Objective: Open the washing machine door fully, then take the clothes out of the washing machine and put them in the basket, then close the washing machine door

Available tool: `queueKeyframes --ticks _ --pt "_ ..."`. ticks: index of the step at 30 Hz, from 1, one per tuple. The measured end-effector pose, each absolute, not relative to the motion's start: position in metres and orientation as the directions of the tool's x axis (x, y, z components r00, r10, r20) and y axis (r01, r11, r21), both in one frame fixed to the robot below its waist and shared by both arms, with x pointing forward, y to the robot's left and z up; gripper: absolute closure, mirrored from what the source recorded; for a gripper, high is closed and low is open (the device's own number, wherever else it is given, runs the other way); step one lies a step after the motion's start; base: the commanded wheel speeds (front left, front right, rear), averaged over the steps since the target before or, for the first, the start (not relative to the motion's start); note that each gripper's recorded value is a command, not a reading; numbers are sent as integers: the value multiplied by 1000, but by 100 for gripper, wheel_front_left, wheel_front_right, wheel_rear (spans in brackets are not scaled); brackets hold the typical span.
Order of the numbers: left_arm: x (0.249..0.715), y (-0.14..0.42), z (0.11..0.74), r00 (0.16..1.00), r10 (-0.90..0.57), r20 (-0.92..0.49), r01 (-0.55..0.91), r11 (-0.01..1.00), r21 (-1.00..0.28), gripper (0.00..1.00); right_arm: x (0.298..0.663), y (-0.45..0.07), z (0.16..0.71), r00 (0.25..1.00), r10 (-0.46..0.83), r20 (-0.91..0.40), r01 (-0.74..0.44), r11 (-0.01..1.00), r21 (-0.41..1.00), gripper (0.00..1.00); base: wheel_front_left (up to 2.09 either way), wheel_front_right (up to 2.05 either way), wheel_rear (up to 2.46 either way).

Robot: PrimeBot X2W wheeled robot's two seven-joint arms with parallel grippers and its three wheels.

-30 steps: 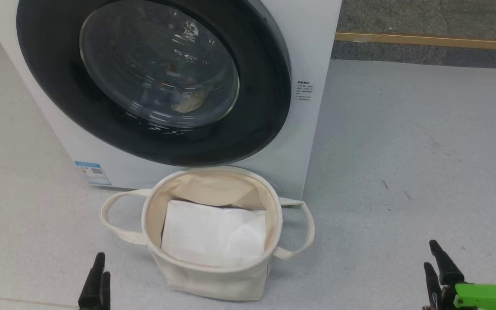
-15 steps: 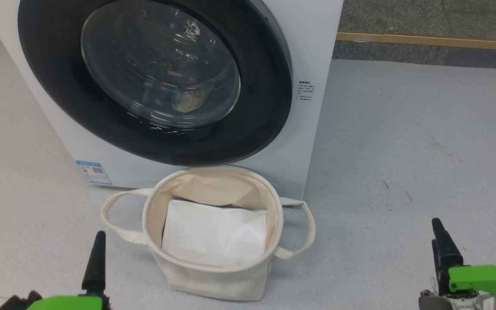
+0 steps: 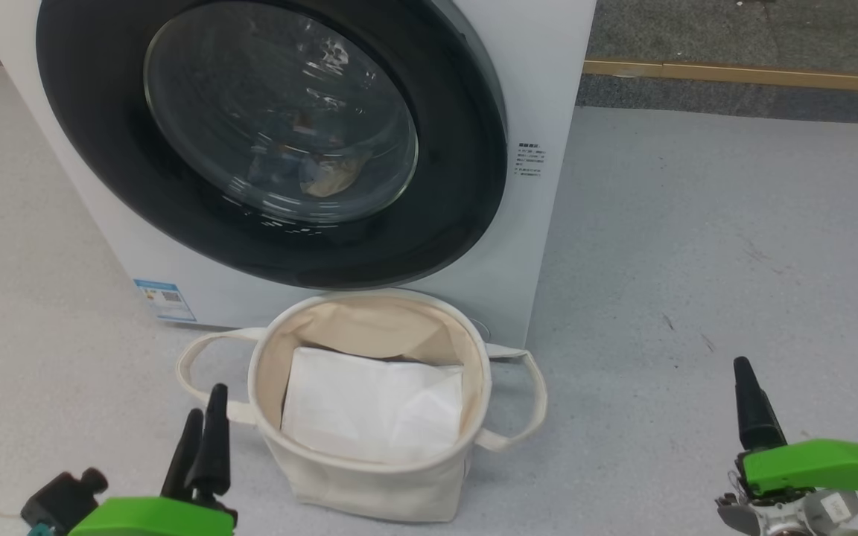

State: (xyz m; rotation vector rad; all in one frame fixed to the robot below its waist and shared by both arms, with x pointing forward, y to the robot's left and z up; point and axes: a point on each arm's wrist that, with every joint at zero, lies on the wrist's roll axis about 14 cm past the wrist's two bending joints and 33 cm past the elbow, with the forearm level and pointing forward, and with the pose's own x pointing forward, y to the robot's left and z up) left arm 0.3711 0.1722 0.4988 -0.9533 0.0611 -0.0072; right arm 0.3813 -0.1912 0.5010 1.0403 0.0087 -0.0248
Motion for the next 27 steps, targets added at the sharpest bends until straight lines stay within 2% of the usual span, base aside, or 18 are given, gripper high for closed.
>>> queueKeyframes --ticks 12,27 --pt "369 143 502 988 -153 -31 97 753 -651 0 387 -177 509 999 36 7 -31 717 696 0 0 0 0" --pt "371 131 503 983 -180 -32 146 876 -459 0 394 -161 517 995 85 42 -94 842 531 0 0 0 0"
